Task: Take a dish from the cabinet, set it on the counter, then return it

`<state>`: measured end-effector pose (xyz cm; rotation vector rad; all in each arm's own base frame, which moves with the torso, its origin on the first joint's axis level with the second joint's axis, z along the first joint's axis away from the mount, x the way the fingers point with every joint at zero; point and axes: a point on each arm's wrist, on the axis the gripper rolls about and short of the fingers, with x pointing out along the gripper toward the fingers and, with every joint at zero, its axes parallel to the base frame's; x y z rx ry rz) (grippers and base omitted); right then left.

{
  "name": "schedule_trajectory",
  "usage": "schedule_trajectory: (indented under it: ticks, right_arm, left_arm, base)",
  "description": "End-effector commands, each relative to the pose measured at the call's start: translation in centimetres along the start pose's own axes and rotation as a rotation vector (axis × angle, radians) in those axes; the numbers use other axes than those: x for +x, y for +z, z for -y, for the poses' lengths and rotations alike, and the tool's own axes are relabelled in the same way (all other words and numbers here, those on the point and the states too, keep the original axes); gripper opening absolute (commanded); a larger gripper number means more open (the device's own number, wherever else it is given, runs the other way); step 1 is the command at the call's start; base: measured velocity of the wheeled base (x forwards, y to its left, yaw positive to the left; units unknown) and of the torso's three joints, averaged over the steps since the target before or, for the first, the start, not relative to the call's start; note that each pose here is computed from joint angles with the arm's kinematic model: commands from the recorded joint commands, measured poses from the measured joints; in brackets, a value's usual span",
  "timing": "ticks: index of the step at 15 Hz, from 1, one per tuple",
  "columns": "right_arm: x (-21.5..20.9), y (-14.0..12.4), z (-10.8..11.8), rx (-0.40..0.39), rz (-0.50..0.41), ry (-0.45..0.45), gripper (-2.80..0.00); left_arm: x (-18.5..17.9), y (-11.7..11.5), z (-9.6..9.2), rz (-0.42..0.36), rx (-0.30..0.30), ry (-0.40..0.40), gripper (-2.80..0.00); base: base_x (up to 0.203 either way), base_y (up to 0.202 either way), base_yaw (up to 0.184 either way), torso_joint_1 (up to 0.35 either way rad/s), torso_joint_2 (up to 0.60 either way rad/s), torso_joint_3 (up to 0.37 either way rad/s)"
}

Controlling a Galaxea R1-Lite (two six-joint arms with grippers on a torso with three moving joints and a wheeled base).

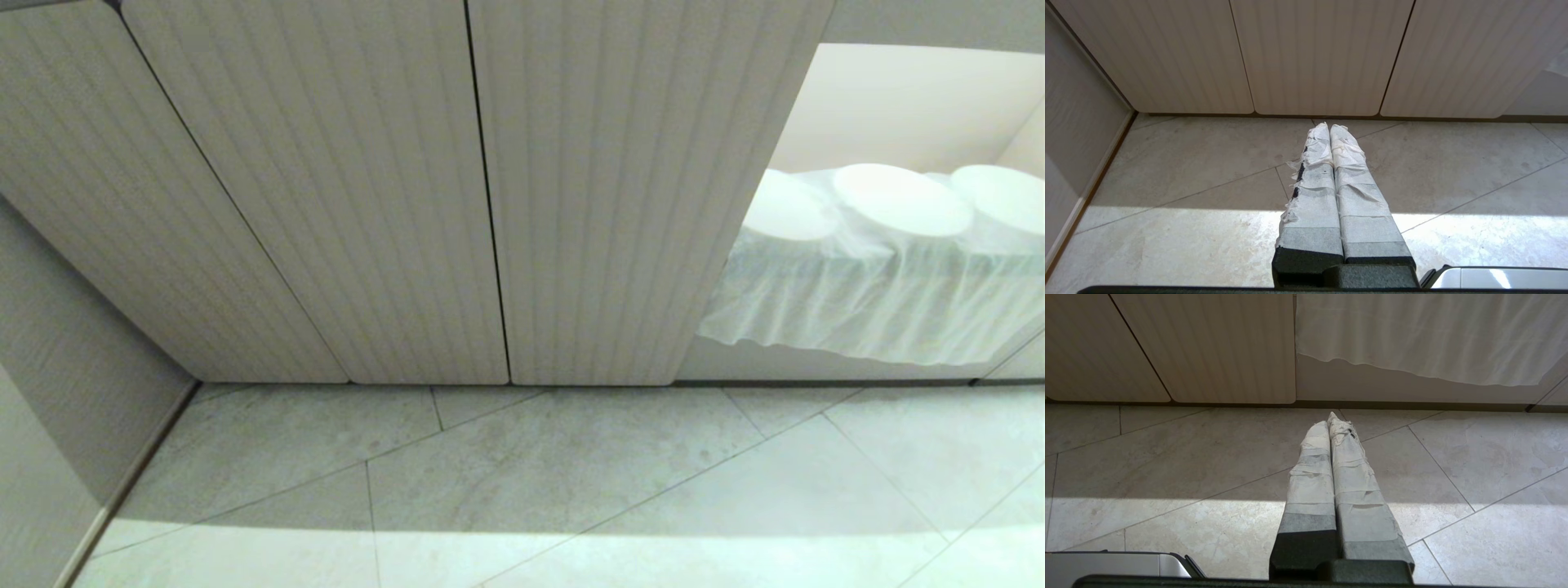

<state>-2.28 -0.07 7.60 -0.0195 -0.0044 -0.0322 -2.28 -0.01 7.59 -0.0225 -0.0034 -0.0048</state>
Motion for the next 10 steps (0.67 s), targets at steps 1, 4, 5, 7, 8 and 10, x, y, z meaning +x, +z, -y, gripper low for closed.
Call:
schedule_trajectory:
  ticks: [1,4,5,7,8,10]
  right_arm:
    - [0.00,0.00,0.00,0.000,0.000,-0.002,-2.80]
    - [0.00,0.00,0.01,-0.002,0.000,-0.002,-2.80]
    - [0.01,0.00,0.00,0.000,-0.001,-0.001,-2.80]
    - [0.00,0.01,0.00,0.023,0.001,0.000,-2.80]
    - [0.00,0.03,0.01,0.038,0.003,-0.002,-2.80]
    - [0.00,0.03,0.01,0.060,0.003,-0.005,-2.80]
  left_arm:
    - [0.00,0.01,0.00,0.001,0.000,0.000,-2.80]
    - [0.00,0.01,0.00,0.001,0.000,0.000,-2.80]
    - [0.00,0.01,0.00,0.001,0.000,0.000,-2.80]
    - [0.00,0.01,0.00,0.001,0.000,0.000,-2.80]
    - [0.00,0.01,0.00,0.001,0.000,-0.001,-2.80]
    - [0.00,0.01,0.00,0.001,0.000,0.000,-2.80]
  base:
    - [0.000,0.000,0.000,0.000,0.00,0.000]
    - [0.000,0.000,0.000,0.000,0.00,0.000]
    - [0.000,0.000,0.000,0.000,0.00,0.000]
    - [0.000,0.000,0.000,0.000,0.00,0.000]
    - [0.000,0.000,0.000,0.000,0.00,0.000]
    - [0.000,0.000,0.000,0.000,0.00,0.000]
